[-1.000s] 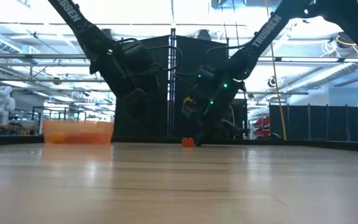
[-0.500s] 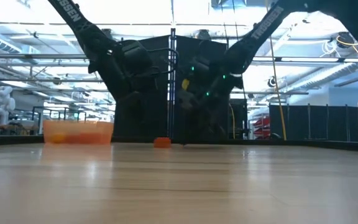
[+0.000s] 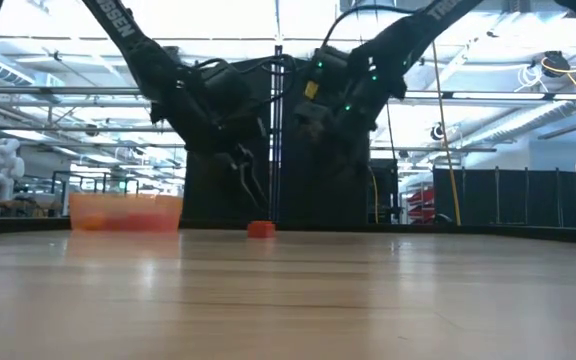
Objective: Sort blocks by size
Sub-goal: Put the orange 4 stud game piece into the orange bin
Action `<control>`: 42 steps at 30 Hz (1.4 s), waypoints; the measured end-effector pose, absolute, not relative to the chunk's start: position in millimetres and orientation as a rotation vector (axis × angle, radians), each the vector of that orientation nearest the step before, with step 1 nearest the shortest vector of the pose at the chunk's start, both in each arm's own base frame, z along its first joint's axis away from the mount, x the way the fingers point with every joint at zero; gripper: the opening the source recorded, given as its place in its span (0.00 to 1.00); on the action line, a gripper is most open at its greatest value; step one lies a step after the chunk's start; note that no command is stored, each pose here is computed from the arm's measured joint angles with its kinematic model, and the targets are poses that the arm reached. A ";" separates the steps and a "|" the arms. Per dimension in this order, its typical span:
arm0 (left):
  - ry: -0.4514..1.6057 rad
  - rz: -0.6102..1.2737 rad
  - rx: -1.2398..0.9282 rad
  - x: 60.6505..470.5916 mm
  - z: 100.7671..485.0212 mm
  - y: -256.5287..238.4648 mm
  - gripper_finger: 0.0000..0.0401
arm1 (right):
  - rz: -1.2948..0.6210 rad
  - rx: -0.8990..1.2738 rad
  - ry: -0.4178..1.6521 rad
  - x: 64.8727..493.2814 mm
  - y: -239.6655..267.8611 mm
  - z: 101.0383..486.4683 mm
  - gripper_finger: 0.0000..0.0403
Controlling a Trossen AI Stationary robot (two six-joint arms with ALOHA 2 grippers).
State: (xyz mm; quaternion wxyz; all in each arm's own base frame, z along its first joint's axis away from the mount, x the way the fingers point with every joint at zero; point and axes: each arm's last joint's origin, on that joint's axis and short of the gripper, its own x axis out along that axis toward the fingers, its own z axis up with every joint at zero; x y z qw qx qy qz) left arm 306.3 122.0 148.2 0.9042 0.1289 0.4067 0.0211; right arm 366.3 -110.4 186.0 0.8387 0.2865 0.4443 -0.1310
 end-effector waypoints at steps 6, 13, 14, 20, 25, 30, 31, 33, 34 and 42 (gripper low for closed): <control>0.880 0.003 0.276 310.9 134.0 122.9 0.96 | -0.291 0.574 0.960 360.6 -99.6 198.1 0.00; 0.899 -0.053 0.230 320.2 119.5 126.5 0.93 | -0.302 0.567 0.951 360.7 -98.4 200.4 0.00; 0.902 -0.054 0.224 321.7 117.8 127.6 0.91 | -0.301 0.567 0.951 360.8 -97.9 200.4 0.00; 0.896 -0.051 0.148 328.4 113.6 134.0 0.80 | -0.290 0.563 0.953 362.2 -92.6 200.6 0.00; 0.932 -0.055 0.098 327.2 115.0 136.7 0.69 | -0.288 0.557 0.965 361.6 -91.5 200.0 0.00; 0.990 -0.062 0.064 321.9 112.3 136.6 0.54 | -0.283 0.548 0.971 361.2 -91.4 200.0 0.00; 0.997 -0.062 0.057 321.3 111.9 136.4 0.50 | -0.282 0.546 0.972 361.1 -91.3 199.9 0.00; 1.004 -0.050 0.032 320.4 112.2 136.1 0.43 | -0.279 0.541 0.974 361.1 -90.9 199.8 0.00; 1.004 -0.042 0.021 319.9 113.7 136.0 0.40 | -0.275 0.535 0.976 361.3 -90.0 199.8 0.00; 1.084 0.104 -0.082 299.1 134.6 143.0 0.32 | -0.249 0.412 0.844 358.5 -66.8 235.7 0.00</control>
